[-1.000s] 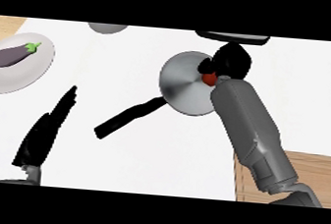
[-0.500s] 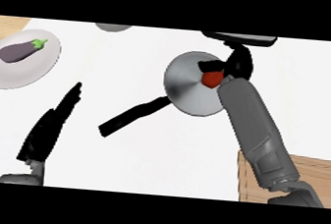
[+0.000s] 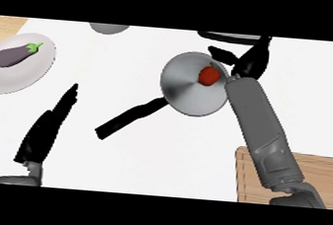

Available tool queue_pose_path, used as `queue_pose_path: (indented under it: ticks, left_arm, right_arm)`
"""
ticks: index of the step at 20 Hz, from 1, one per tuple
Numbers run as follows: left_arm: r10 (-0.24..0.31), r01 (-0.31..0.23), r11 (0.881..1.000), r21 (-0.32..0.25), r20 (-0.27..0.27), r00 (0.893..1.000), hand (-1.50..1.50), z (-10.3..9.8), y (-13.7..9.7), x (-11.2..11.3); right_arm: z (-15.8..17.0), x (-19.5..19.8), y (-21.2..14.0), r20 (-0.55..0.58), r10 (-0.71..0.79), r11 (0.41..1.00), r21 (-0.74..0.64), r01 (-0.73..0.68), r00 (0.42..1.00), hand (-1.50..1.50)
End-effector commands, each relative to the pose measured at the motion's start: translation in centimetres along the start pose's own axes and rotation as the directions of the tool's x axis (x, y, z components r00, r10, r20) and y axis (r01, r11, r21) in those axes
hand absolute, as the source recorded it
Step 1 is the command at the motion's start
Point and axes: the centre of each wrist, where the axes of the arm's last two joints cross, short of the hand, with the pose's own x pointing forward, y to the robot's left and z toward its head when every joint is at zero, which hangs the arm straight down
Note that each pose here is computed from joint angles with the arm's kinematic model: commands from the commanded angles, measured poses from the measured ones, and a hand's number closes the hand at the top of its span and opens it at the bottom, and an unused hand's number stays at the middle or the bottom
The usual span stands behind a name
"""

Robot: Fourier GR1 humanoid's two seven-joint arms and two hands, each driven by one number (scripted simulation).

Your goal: Pick the bell pepper from the cutting board and place it in the pan

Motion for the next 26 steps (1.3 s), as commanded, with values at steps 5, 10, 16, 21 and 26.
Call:
queue_pose_path:
  ticks: [5,10,16,21,26]
  left_arm:
    - [0.002,0.001,0.998,0.061,-0.052,0.999,0.00,1.6,0.1,-1.4]
    - [0.010,-0.006,0.998,0.063,-0.053,0.999,0.00,1.7,0.1,-1.3]
    - [0.004,0.003,0.996,0.088,-0.081,0.997,0.00,2.1,2.8,-2.7]
    - [0.031,-0.024,0.995,0.092,-0.077,0.997,0.00,3.5,1.4,-1.8]
    - [0.016,-0.010,0.997,0.077,-0.072,0.997,0.00,2.6,1.1,-1.2]
  right_arm:
    - [-1.5,-2.9,-2.3,-0.026,-0.139,0.967,-0.221,0.130,0.990,-1.50]
    - [-0.8,-8.3,-5.4,0.058,-0.118,0.968,-0.215,0.128,0.991,-1.50]
    - [-0.2,-11.0,-11.3,0.062,-0.084,0.973,-0.211,0.095,0.995,-1.50]
    - [3.5,-14.4,-17.5,0.074,-0.079,0.974,-0.207,0.093,0.994,-1.50]
    - [5.6,-14.0,-23.5,0.090,-0.062,0.978,-0.192,0.078,0.994,-1.50]
